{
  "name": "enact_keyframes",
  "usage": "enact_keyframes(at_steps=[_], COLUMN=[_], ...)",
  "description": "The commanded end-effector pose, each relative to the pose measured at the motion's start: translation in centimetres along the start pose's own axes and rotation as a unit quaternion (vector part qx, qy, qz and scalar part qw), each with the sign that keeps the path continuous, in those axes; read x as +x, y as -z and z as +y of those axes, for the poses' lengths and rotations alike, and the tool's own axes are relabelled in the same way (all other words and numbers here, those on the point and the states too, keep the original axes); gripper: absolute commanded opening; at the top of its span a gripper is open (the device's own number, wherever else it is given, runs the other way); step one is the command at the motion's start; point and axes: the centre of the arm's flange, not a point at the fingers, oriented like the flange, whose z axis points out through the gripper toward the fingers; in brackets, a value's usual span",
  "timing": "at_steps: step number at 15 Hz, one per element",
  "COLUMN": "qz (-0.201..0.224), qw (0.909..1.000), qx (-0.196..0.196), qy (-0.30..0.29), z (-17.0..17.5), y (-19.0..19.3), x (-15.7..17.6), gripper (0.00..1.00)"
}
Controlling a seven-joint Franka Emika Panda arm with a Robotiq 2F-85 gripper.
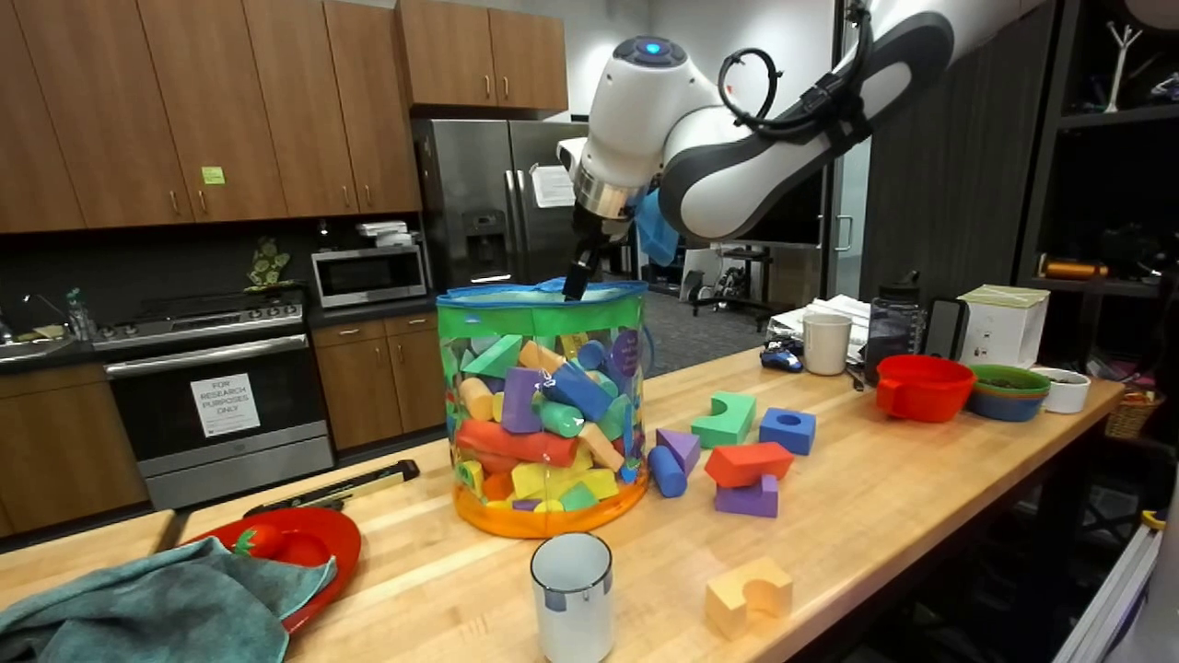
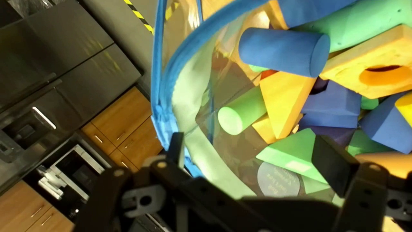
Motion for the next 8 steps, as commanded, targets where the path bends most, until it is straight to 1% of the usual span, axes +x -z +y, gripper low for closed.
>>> enact_keyframes(at_steps=[1, 2, 4, 5, 8], qz=[0.014, 0.019, 0.044, 0.027, 0.035], qw=[0.9993, 0.999, 0.997, 0.9987, 0.9979], qx=[-0.018, -0.022, -0.044, -0.027, -0.037], qy=[0.029, 0.035, 0.045, 0.033, 0.04], z=[2.1, 2.54, 3.05, 2.09, 2.59], y=[0.48, 0.72, 0.87, 1.17, 1.34], x=[1.73, 2.1, 2.62, 1.9, 2.26], gripper=[1.0, 1.0, 1.0, 1.0, 1.0])
